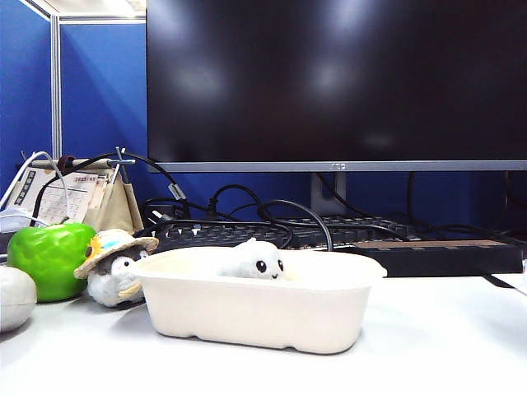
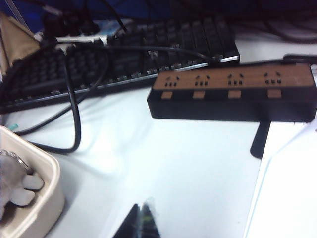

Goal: Identity fluffy octopus among items on the table, put them into the paper lunch box.

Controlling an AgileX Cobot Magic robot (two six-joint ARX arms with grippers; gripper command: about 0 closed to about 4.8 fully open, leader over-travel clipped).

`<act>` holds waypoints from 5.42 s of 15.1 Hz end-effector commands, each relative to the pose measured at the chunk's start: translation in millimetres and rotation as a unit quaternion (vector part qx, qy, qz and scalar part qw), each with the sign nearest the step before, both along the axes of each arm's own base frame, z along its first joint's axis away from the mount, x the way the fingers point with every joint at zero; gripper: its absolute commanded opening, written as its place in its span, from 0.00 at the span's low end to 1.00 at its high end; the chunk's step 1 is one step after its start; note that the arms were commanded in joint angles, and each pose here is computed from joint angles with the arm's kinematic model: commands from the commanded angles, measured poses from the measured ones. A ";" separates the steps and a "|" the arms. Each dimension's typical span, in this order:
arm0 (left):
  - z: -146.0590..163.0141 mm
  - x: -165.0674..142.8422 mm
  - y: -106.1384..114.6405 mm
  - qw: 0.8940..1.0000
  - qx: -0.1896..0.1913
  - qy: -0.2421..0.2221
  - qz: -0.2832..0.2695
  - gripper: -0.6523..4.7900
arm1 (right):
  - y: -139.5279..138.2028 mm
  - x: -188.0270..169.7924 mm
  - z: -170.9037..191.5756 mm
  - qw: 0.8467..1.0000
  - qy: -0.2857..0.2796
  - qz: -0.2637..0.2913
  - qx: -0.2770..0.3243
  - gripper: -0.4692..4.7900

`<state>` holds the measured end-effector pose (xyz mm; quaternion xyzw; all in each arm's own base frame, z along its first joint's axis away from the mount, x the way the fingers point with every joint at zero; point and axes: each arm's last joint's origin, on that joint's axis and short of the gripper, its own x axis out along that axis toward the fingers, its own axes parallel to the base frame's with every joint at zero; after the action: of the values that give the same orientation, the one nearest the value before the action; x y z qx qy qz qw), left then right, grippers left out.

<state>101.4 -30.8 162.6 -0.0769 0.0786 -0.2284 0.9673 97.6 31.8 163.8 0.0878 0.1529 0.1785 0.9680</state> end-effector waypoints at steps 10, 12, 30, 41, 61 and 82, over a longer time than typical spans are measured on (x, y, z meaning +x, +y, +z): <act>-20.7 -2.1 0.6 0.997 0.023 0.071 0.000 0.11 | 0.1 0.6 -27.8 0.999 0.030 0.000 -0.012 0.09; -24.2 -3.2 0.8 0.996 0.030 0.088 -0.001 0.11 | -0.1 0.1 -29.3 0.999 0.035 0.002 -0.022 0.09; -21.6 -4.5 2.2 0.997 0.030 0.072 0.018 0.11 | -1.0 -2.4 -22.5 1.000 -0.005 -0.001 -0.013 0.09; -9.0 -5.5 25.5 0.991 0.011 0.000 0.132 0.11 | -24.0 -2.1 -11.9 0.991 -0.062 -0.115 -0.003 0.09; -9.1 -5.5 36.1 0.982 0.011 0.001 0.187 0.11 | -32.8 -1.7 -11.9 0.985 -0.062 -0.160 -0.005 0.09; -9.1 -5.5 36.1 0.982 0.011 0.001 0.187 0.11 | -32.8 -1.7 -11.9 0.985 -0.062 -0.160 -0.005 0.09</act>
<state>96.0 5.3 153.0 -0.0837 0.0692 -0.0405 0.9933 96.0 -1.1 150.4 0.0966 0.0828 0.0237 0.9916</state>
